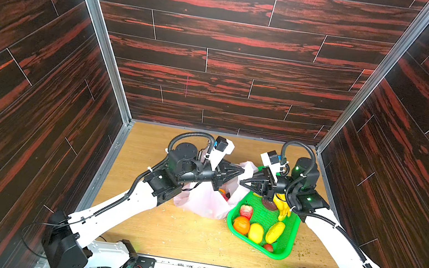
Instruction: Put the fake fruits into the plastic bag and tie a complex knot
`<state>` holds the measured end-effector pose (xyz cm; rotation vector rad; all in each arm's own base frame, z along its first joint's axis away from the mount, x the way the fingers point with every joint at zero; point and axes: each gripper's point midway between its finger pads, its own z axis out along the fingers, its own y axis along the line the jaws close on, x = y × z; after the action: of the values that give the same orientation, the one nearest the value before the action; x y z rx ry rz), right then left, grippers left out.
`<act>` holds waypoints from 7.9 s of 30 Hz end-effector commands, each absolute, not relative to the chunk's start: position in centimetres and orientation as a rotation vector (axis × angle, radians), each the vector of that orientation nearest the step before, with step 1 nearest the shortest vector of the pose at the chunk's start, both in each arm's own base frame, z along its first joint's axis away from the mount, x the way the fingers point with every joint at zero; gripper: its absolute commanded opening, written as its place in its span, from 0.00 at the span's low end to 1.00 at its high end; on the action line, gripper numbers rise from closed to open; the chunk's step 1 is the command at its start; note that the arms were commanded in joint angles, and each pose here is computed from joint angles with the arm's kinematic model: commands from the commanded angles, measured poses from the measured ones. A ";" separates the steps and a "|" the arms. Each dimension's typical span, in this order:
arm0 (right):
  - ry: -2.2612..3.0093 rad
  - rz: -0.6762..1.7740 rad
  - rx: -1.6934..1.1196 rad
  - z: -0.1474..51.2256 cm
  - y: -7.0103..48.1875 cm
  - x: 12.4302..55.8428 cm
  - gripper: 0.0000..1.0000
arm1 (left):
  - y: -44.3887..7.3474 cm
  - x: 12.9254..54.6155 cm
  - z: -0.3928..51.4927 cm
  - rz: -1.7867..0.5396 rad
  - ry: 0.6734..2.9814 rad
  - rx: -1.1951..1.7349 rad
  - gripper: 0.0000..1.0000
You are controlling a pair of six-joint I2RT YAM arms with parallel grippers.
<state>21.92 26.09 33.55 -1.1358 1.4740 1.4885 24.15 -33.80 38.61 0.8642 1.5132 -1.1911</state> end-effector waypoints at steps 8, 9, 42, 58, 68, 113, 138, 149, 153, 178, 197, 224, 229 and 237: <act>1.426 1.220 -1.098 36.3 22.6 21.1 0.59 | -29.6 23.5 43.5 -1.109 1.428 0.820 0.00; 1.407 1.204 -1.098 36.8 22.6 21.0 0.63 | -29.5 23.5 43.5 -1.109 1.426 0.817 0.00; 1.220 1.402 -1.378 37.3 32.6 22.9 0.49 | -28.0 23.4 46.2 -1.094 1.368 0.761 0.00; 1.305 1.374 -1.200 32.6 32.1 23.1 0.34 | -27.4 25.2 46.0 -1.050 1.409 0.665 0.00; 1.350 1.383 -1.178 31.4 32.0 23.3 0.17 | -26.8 25.7 46.1 -1.033 1.415 0.634 0.00; 1.386 1.177 -1.133 36.4 27.8 22.0 0.73 | -28.3 24.9 44.8 -1.153 1.398 0.718 0.00; 1.426 1.199 -1.081 34.4 34.6 23.0 0.40 | -27.2 27.0 45.7 -1.087 1.423 0.578 0.00; 1.483 1.179 -0.993 30.9 33.8 22.6 0.07 | -26.9 27.4 45.4 -1.055 1.438 0.558 0.00; 1.476 1.188 -1.020 31.1 33.6 22.1 0.00 | -26.7 26.9 45.6 -1.050 1.438 0.576 0.10; 1.547 1.194 -0.974 30.4 31.1 24.2 0.00 | -13.7 21.6 35.3 -0.536 1.566 0.348 0.90; 1.541 1.216 -0.987 30.6 31.2 23.8 0.00 | -17.8 27.0 35.7 -0.771 1.563 0.451 0.99; 1.554 1.222 -0.995 30.6 31.4 23.9 0.00 | -19.3 28.3 32.0 -1.024 1.520 0.596 0.68; 1.553 1.220 -0.989 30.8 31.4 24.1 0.00 | -19.4 28.4 31.7 -1.035 1.522 0.598 0.54; 1.545 1.221 -0.985 31.0 31.5 24.1 0.00 | -19.2 28.0 31.5 -1.025 1.516 0.591 0.20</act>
<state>24.26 31.62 28.90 -0.9833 1.6007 1.2245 28.58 -19.40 30.76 0.5761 1.5602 -1.0339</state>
